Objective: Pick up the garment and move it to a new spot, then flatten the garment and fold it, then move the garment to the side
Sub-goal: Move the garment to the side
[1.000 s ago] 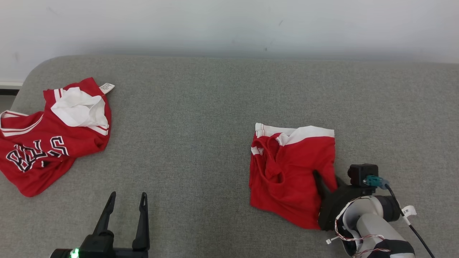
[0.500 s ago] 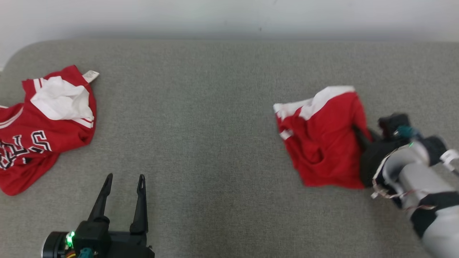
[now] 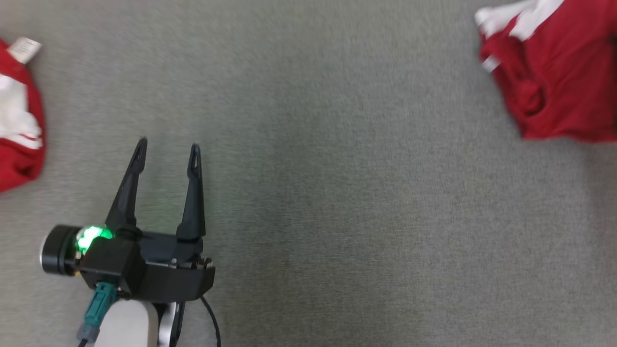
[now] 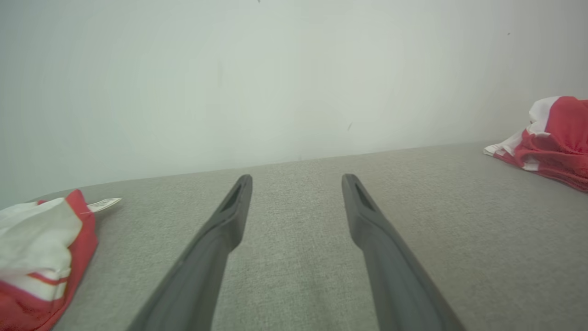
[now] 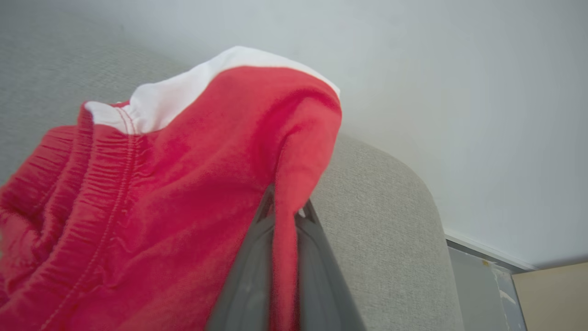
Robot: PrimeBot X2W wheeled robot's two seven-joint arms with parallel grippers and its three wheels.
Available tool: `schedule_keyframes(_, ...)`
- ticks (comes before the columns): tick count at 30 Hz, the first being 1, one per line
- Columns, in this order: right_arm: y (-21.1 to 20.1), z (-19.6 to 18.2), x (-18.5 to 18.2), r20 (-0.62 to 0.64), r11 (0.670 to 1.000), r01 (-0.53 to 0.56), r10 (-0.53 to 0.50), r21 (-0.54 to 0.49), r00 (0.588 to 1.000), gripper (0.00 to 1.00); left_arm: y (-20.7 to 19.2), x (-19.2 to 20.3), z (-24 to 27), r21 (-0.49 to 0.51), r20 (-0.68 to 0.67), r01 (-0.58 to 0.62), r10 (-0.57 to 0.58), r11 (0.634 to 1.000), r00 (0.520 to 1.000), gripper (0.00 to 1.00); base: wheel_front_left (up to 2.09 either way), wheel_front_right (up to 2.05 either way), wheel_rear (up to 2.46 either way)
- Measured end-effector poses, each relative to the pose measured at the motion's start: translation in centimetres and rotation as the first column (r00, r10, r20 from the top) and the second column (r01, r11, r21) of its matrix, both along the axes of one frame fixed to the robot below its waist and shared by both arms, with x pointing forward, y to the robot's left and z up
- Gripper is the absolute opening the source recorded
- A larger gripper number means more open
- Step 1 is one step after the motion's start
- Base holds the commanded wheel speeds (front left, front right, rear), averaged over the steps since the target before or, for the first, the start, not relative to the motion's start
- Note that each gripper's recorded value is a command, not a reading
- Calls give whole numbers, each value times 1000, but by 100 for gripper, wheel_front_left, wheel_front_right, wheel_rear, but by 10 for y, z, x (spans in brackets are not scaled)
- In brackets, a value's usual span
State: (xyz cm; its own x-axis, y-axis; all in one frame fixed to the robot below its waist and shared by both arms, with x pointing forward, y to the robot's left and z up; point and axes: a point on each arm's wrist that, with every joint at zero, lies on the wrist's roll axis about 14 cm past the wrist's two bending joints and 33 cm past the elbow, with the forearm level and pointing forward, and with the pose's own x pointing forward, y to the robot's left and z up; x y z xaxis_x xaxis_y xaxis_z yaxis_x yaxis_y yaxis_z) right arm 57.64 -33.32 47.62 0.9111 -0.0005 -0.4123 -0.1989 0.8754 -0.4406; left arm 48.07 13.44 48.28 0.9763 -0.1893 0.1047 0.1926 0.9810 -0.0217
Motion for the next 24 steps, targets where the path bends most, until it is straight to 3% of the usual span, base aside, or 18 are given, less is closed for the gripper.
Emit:
schedule_keyframes(14,-104,-3,-1,-41,971,170,-179,-166,983,0,-42,44,-40,16,18,119,-120,993,993,100,0,0,0)
schedule_keyframes(24,-123,-10,7,-48,954,202,-218,-224,975,0,-52,52,-60,9,10,144,-144,990,990,100,0,0,0)
